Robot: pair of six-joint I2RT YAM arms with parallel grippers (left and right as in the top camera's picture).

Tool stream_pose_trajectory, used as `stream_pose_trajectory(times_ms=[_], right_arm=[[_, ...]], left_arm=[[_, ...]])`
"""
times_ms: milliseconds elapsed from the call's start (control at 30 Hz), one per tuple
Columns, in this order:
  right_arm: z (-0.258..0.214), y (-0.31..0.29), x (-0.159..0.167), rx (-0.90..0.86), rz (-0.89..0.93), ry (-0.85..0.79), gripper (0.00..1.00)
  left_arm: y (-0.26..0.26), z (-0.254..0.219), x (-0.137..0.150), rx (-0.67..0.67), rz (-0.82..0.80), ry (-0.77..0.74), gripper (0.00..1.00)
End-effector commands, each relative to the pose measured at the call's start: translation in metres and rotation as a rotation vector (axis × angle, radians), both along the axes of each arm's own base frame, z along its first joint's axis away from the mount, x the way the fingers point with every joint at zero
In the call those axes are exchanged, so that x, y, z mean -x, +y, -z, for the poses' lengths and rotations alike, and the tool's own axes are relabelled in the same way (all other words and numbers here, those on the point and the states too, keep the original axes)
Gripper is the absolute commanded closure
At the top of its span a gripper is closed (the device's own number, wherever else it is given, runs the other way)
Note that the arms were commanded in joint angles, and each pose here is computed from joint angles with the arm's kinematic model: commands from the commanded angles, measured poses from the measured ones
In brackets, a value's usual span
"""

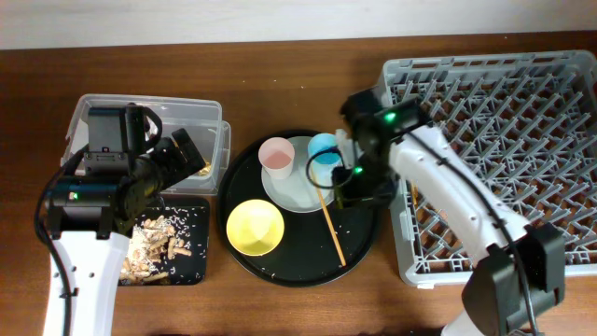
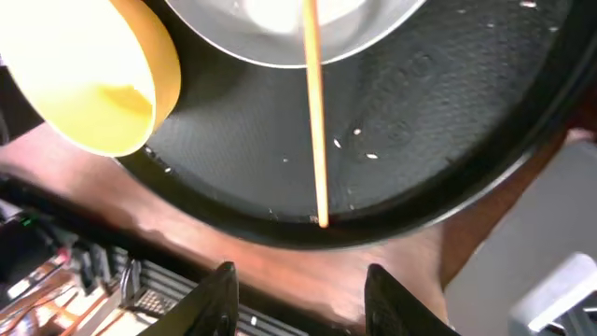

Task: Sort waste into correct bins and load items into the dishwasher rack
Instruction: 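Return the right gripper to the plate and grasp the second chopstick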

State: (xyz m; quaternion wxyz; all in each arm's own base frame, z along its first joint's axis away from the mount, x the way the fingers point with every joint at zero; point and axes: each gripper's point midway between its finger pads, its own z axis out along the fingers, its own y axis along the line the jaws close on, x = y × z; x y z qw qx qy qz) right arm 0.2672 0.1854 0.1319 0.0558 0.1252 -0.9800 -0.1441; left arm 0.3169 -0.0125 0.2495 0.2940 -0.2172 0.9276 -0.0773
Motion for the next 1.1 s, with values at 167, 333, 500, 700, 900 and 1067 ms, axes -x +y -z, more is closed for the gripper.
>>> stream_pose_trajectory(times_ms=[167, 333, 500, 700, 900, 1067], right_arm=[[0.054, 0.014, 0.015, 0.142, -0.001, -0.058, 0.57], [0.088, 0.010, 0.011, 0.154, -0.002, -0.115, 0.57], [0.105, 0.014, 0.006, 0.120, 0.003, -0.163, 0.57], [0.116, 0.015, 0.004, 0.103, 0.006, -0.190, 0.57], [0.125, 0.016, 0.003, 0.090, 0.008, -0.209, 0.57], [0.126, 0.016, 0.004, 0.088, 0.009, -0.211, 0.58]], left_arm=[[0.000, -0.003, -0.001, 0.006, 0.002, -0.006, 0.00], [0.000, -0.003, 0.000, 0.006, 0.002, -0.007, 0.01], [0.000, -0.003, 0.000, 0.006, 0.002, -0.007, 0.01], [0.000, -0.003, 0.000, 0.006, 0.002, -0.007, 0.00], [0.000, -0.003, 0.000, 0.006, 0.002, -0.007, 0.01], [0.000, -0.003, 0.000, 0.006, 0.002, -0.007, 0.01]])
